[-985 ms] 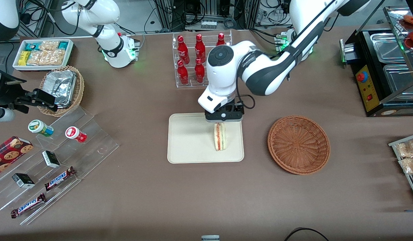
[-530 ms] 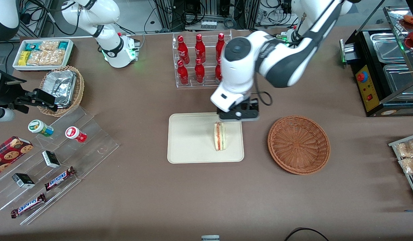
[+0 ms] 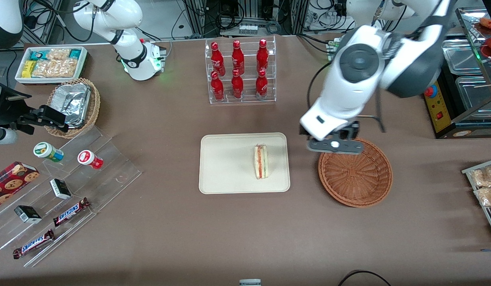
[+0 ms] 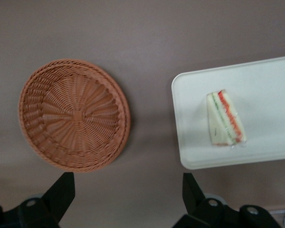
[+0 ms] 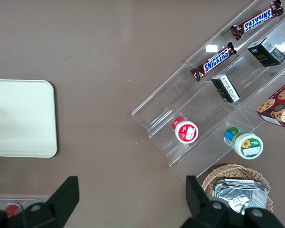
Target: Place sandwich from basket to tray
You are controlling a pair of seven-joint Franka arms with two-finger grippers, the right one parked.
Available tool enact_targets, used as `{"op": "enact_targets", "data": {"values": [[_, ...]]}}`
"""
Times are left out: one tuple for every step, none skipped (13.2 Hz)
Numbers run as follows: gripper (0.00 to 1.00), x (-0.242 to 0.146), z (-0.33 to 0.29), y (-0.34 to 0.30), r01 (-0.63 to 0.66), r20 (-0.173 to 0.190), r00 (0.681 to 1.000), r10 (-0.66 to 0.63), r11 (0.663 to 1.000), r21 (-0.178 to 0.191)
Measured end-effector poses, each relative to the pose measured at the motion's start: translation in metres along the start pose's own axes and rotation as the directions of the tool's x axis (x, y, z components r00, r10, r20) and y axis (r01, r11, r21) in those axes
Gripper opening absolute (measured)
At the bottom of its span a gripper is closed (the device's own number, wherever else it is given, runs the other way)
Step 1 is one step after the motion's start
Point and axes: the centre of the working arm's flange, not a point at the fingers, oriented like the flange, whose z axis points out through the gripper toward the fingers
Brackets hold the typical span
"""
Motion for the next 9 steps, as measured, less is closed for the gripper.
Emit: {"op": "enact_targets", "data": {"values": [[1.00, 0.002, -0.007, -0.019, -0.013, 0.010, 1.000, 0.013, 1.000, -0.008], [1.00, 0.003, -0.015, -0.037, -0.019, 0.009, 1.000, 0.019, 1.000, -0.016], [1.00, 0.002, -0.022, -0.055, -0.015, 0.008, 1.000, 0.015, 1.000, -0.018], [1.00, -0.002, -0.030, -0.072, -0.001, 0.013, 1.000, 0.002, 1.000, -0.019], [1.00, -0.008, -0.038, -0.087, 0.012, 0.024, 1.000, -0.012, 1.000, -0.020], [1.00, -0.016, -0.047, -0.099, 0.028, 0.035, 0.999, -0.027, 0.999, -0.016], [1.00, -0.026, -0.057, -0.109, 0.044, 0.047, 0.998, -0.043, 0.999, -0.007], [1.00, -0.036, -0.067, -0.116, 0.055, 0.059, 0.997, -0.055, 0.998, 0.001], [1.00, -0.047, -0.077, -0.121, 0.065, 0.067, 0.996, -0.065, 0.998, 0.008]]}}
